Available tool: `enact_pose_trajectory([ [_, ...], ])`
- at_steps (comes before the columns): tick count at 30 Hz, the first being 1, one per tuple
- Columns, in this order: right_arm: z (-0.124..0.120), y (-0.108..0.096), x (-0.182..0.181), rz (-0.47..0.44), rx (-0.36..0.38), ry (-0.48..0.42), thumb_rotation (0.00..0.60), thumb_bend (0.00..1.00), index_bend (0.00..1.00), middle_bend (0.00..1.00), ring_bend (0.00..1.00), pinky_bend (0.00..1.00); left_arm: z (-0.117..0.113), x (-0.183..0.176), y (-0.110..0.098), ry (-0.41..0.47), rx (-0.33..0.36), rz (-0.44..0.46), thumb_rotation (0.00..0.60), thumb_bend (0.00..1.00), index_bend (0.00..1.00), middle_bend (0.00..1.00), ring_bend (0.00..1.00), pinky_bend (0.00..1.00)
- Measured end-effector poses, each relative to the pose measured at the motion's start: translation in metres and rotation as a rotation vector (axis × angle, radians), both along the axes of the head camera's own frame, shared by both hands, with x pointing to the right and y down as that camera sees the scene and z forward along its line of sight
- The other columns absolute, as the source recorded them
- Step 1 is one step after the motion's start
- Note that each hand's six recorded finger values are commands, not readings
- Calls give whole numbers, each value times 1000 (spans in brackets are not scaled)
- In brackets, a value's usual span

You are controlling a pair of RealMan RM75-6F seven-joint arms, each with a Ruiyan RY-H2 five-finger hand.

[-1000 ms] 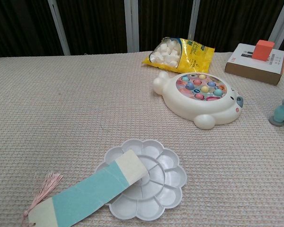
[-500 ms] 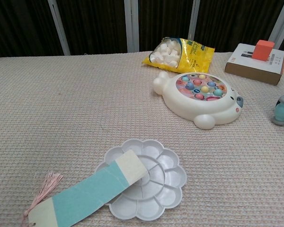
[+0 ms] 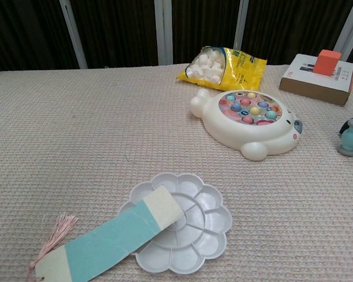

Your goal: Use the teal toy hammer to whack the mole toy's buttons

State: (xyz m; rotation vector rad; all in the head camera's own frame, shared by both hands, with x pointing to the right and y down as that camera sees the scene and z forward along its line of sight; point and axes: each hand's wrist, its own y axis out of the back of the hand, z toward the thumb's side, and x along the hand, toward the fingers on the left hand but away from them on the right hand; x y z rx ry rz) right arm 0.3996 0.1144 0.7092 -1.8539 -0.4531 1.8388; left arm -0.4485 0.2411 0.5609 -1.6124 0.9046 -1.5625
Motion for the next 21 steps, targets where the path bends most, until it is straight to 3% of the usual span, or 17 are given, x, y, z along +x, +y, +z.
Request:
enact_pose_trajectory([
  [5,0,0,1,3,5,4,600,434,113,257,41,0,0,0,0,0,2,0,600,125,0,0,0,0],
  [11,-3,-1,0,10,17,0,600,433,6,172,4,0,0,1,0,1,0,1,600,124,0,0,0,0],
  [21,-6,-1,3,26,32,-7,600,433,0,123,0,0,1,1,0,3,-1,3,600,124,0,0,0,0],
])
